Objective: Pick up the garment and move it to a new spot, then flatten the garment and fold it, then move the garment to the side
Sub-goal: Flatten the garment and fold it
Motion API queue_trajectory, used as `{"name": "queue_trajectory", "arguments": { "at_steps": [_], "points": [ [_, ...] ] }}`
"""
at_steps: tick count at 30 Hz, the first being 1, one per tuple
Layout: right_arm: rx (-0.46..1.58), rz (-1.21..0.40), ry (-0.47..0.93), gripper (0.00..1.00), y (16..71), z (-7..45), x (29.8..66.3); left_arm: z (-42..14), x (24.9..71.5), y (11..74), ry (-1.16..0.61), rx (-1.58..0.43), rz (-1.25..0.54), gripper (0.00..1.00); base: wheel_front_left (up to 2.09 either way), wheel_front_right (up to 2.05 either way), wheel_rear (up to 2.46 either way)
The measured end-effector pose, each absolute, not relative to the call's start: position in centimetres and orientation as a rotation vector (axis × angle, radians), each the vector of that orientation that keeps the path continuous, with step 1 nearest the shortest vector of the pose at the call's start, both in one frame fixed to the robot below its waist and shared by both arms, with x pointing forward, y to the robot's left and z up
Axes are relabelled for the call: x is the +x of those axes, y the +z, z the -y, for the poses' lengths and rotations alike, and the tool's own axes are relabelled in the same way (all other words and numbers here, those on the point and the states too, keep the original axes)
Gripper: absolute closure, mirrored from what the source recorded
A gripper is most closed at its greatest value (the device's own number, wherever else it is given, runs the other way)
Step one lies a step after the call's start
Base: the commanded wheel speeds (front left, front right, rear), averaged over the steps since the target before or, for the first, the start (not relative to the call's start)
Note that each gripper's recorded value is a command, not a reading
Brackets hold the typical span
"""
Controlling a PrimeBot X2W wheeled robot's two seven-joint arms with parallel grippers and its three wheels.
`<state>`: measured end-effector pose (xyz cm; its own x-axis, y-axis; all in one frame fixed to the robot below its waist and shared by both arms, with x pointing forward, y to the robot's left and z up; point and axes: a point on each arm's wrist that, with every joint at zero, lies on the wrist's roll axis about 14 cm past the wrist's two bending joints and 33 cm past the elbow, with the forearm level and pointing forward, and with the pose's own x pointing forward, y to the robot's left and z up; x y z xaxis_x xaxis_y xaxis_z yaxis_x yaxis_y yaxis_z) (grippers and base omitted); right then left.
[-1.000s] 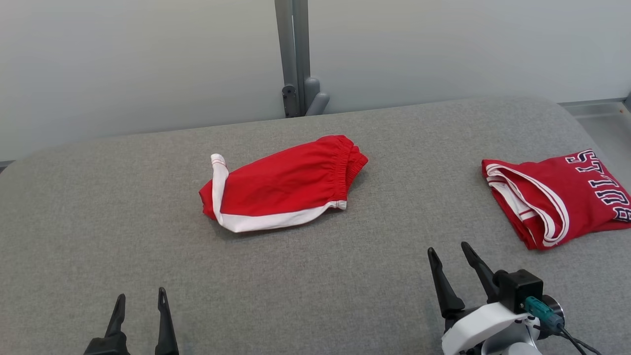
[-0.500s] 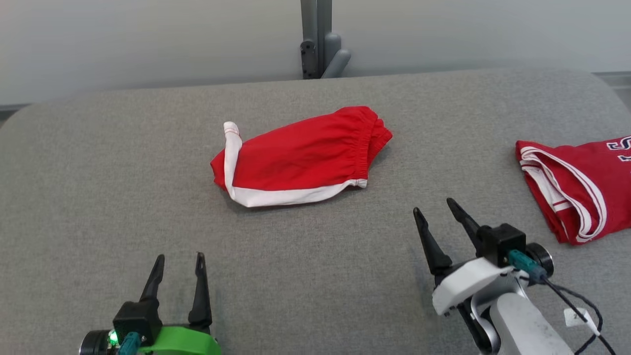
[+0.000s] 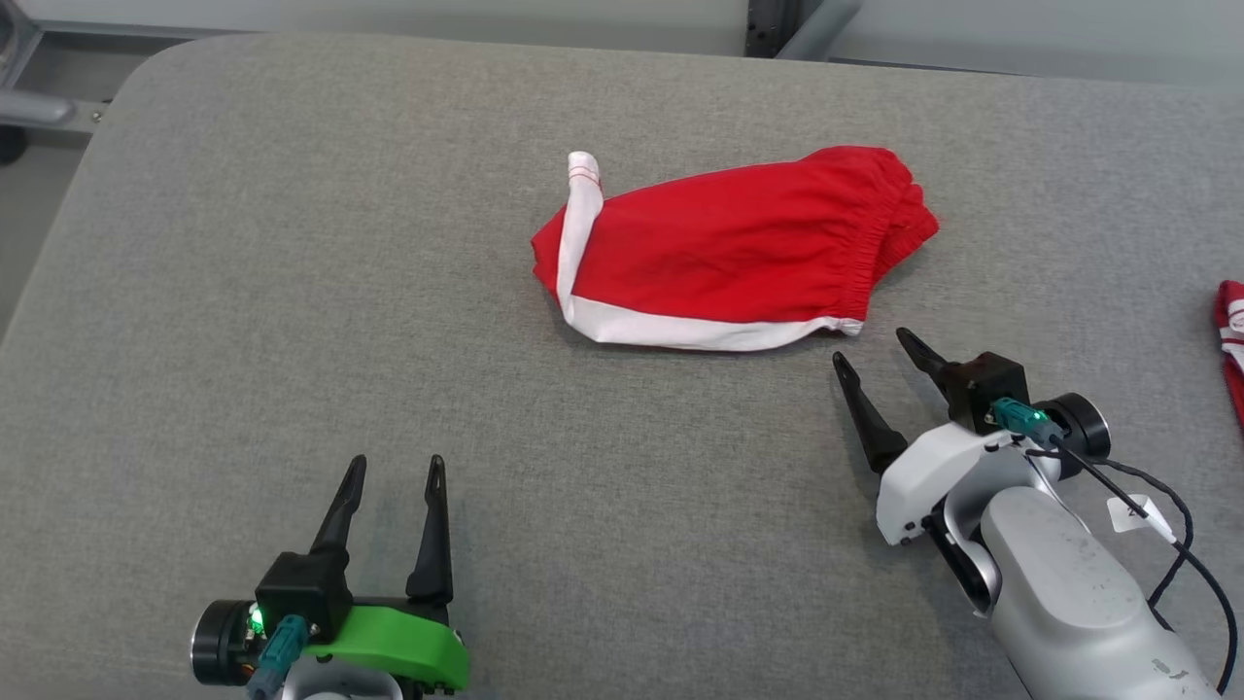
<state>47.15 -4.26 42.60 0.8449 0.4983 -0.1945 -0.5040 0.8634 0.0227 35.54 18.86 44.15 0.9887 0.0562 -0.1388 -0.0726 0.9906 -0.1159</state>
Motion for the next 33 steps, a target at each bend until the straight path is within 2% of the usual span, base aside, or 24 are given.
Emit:
{"name": "queue_trajectory", "arguments": {
  "at_steps": [11, 12, 15, 16, 23, 33],
  "points": [
    [-0.044, -0.239, 0.591, 0.0, 40.5, 2.1, 48.6, -20.4, 34.7, 43.1, 0.119, -0.115, -0.173, 0.0, 0.0, 0.0, 0.0],
    [-0.045, -0.238, 0.595, 0.11, 40.5, 1.9, 48.8, -20.4, 34.7, 43.1, 0.119, -0.115, -0.173, 0.0, 0.0, 0.0, 0.0],
    [-0.053, -0.231, 0.616, 0.87, 40.5, 1.3, 48.8, -20.5, 34.8, 43.1, 0.126, -0.116, -0.176, 0.0, 0.0, 0.0, 0.0],
    [-0.053, -0.231, 0.616, 1.0, 40.5, 1.3, 48.8, -20.5, 34.8, 43.1, 0.126, -0.116, -0.176, 0.0, 0.0, 0.0, 0.0],
    [-0.078, -0.202, 0.614, 1.0, 41.5, 2.3, 48.5, -20.4, 34.5, 43.1, 0.127, -0.121, -0.175, 0.0, 0.0, 0.0, 0.0],
    [-0.092, -0.202, 0.56, 1.0, 42.8, 7.8, 44.6, -17.5, 34.4, 43.6, 0.036, -0.152, -0.158, 0.0, 0.0, 0.0, 0.0]
  ]
}}
